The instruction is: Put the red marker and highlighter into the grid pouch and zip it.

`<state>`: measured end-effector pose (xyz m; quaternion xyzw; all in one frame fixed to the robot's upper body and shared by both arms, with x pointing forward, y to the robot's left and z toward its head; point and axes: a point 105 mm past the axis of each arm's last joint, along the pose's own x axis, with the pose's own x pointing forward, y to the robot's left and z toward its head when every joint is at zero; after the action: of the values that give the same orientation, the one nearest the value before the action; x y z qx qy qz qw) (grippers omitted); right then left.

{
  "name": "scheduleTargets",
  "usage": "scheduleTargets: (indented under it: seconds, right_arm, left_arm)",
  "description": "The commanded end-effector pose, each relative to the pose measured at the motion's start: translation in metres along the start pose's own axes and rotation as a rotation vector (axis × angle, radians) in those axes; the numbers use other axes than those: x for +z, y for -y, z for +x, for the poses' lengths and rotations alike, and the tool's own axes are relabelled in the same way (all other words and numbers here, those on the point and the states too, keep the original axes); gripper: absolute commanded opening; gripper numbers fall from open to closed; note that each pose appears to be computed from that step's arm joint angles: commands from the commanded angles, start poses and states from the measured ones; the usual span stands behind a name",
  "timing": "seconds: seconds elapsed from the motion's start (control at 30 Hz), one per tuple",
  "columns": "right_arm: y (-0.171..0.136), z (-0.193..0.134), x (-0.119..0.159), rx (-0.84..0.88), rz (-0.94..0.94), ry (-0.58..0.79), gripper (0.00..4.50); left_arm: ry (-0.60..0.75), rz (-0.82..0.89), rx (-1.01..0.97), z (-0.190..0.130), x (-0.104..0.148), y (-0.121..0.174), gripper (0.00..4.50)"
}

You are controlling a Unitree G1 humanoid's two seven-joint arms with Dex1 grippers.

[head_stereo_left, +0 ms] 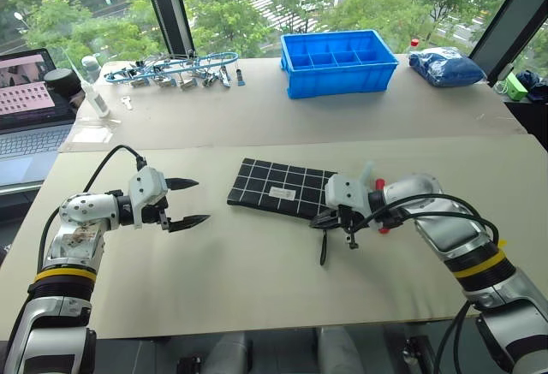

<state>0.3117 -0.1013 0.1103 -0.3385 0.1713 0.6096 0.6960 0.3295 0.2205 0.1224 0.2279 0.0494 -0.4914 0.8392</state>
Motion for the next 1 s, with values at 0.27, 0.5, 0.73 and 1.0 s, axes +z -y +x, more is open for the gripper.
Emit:
scheduleTargets:
  seconds: [0.27,0.5,0.73,1.0]
  right_arm:
    - [0.030,-0.012,0.001,-0.122,-0.120,-0.076,0.01]
    - [0.050,-0.033,0.009,-0.189,-0.140,-0.072,0.01]
    - [0.055,-0.036,0.010,-0.203,-0.140,-0.065,0.01]
    - [0.066,-0.031,0.028,-0.286,-0.090,0.045,0.01]
  left_arm:
    - [0.026,0.056,0.029,-0.005,0.015,-0.005,4.50]
    - [0.037,0.055,0.028,0.000,0.016,-0.005,4.50]
    - [0.046,0.053,0.028,0.003,0.017,-0.005,4.50]
    - [0.036,0.069,0.037,0.003,0.015,-0.008,4.50]
